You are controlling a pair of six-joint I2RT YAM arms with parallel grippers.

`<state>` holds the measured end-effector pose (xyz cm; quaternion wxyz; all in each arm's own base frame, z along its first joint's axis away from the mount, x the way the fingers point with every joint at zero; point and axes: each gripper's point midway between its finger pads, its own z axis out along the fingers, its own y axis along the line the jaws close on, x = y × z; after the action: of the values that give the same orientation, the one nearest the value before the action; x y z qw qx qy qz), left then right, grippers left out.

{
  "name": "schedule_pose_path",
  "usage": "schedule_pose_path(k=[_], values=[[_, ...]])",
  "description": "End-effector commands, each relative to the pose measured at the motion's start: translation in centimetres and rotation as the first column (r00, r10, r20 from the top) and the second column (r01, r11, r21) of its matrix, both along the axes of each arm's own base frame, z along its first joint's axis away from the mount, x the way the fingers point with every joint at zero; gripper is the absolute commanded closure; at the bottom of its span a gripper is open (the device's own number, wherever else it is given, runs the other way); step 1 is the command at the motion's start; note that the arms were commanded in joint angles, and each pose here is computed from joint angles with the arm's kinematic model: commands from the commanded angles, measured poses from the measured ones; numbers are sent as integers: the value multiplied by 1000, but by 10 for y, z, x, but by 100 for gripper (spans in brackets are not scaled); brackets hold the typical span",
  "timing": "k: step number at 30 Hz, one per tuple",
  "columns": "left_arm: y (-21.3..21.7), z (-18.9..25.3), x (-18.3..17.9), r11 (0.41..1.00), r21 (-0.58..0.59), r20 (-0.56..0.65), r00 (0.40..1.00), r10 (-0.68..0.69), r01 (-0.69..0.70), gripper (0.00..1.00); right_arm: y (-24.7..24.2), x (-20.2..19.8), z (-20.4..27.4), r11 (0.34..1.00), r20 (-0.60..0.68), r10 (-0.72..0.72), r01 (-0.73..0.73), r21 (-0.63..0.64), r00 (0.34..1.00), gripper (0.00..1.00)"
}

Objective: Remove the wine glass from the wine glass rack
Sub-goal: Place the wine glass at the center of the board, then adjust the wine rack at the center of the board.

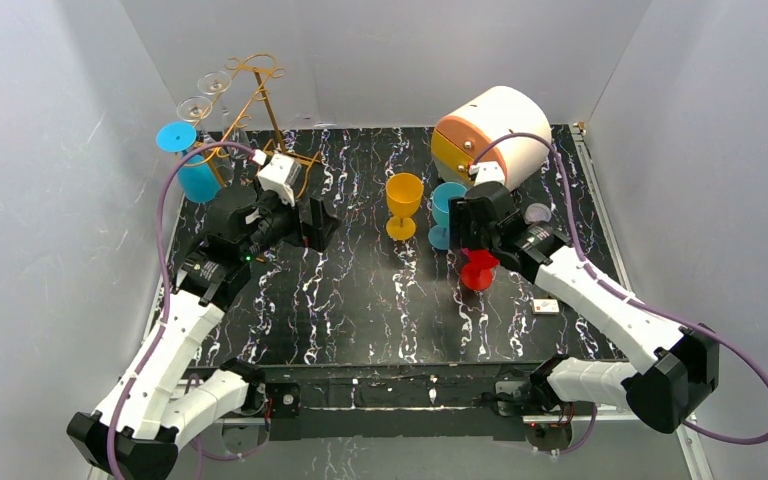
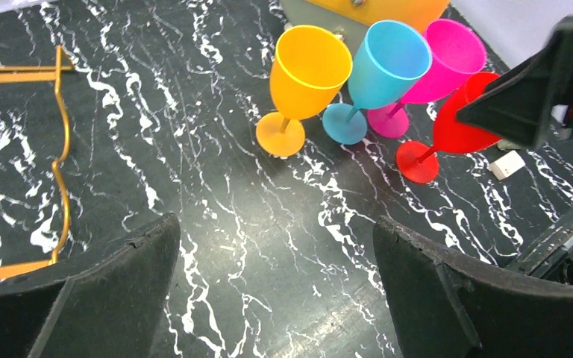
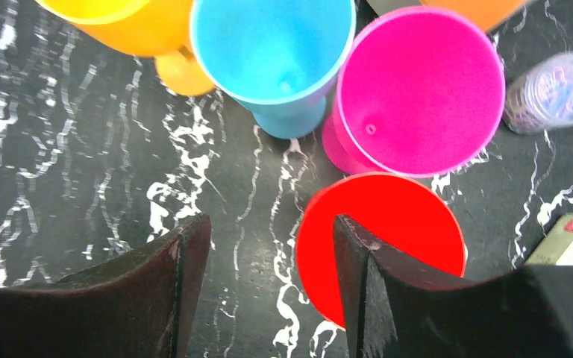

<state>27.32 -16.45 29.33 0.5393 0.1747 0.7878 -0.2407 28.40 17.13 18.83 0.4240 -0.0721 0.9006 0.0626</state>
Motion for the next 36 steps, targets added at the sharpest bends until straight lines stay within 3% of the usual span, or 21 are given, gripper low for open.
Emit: schedule_pose_path(k=[1,7,9,11,13,17,20,24,27,30,36], values=[[17,-8,2,995,29,-31,994,101,-101,2,19,3,52,991,81,65,-74,115,995,30],[29,-41,-8,986,83,-123,980,155,-146,1,34,1,82,972,116,114,-135,190,987,25],[46,-47,-9,965,104,-134,958,253,-240,2,38,1,90,966,125,125,-150,211,984,24],[63,-53,-10,927,123,-168,913,371,-354,2,43,2,97,960,132,134,-161,231,982,23],[84,-69,-13,855,188,-244,821,517,-483,2,46,2,101,955,135,140,-170,244,981,22],[97,-91,-19,790,236,-301,731,613,-565,2,51,8,105,953,141,142,-173,248,980,22],[95,-68,-15,810,177,-251,771,586,-558,2,54,10,108,951,141,146,-178,252,979,21],[59,-21,-4,917,116,-231,888,399,-382,2,59,12,111,946,148,156,-191,263,977,21],[29,3,7,967,79,-241,936,256,-244,2,64,13,115,938,156,164,-203,279,974,21],[14,20,17,982,92,-251,950,183,-165,2,68,12,120,929,157,176,-216,299,972,21],[20,50,43,964,214,-243,947,209,-158,2,71,8,121,920,148,188,-227,318,971,20]])
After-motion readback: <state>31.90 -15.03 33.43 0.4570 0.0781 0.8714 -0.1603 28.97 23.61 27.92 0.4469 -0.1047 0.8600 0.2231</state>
